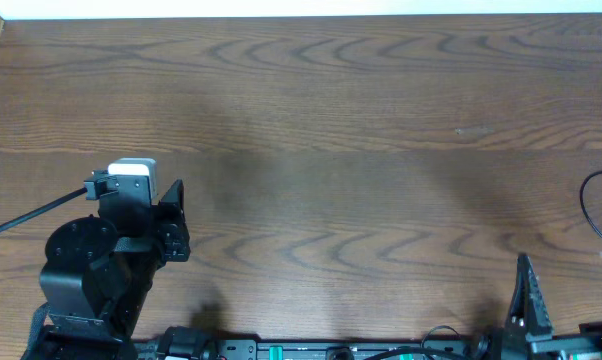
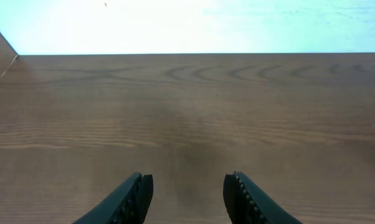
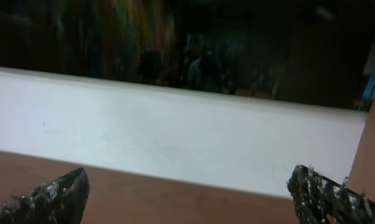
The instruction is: Untangle cables
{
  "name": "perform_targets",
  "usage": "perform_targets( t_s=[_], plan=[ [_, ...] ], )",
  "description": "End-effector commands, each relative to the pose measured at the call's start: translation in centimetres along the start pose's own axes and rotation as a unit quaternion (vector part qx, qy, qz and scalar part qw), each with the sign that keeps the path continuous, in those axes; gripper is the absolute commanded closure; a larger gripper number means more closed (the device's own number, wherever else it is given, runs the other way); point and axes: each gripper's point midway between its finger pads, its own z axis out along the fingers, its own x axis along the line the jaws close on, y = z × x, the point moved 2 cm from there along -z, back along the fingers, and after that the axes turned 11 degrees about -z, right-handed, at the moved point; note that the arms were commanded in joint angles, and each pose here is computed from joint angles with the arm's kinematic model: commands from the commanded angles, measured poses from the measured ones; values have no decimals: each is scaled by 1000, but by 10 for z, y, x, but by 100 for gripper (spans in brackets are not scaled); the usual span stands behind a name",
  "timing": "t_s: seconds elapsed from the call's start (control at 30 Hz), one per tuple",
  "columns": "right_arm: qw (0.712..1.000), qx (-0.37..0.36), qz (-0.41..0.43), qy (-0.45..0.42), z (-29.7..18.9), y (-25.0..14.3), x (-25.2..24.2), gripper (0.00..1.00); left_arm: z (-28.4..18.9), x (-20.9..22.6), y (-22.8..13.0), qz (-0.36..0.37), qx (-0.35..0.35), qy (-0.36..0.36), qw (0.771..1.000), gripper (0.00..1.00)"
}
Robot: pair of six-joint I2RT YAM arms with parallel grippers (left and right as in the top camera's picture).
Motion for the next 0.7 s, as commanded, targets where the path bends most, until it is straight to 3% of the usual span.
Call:
perform_targets(
  t_s=[0.0,0.17,0.4,0.57,0.67],
  plan=[
    [1000,10,-13,5,6,-8,-1,1,-4,3,2,-1,-4,8,1000,58],
    [994,-16,-79,70,-2,-9,20,1,-4,3,-1,1,3,9,1000,57],
    [983,-28,-166,77,-33,-20,35,1,-4,8,0,3,-1,25,1000,58],
    [979,-55,-195,33,-59,-17,34,1,-4,11,1,3,-4,34,999,58],
    [969,-78,-228,58,-59,-10,43,1,-4,11,1,2,-4,34,999,57]
  ],
)
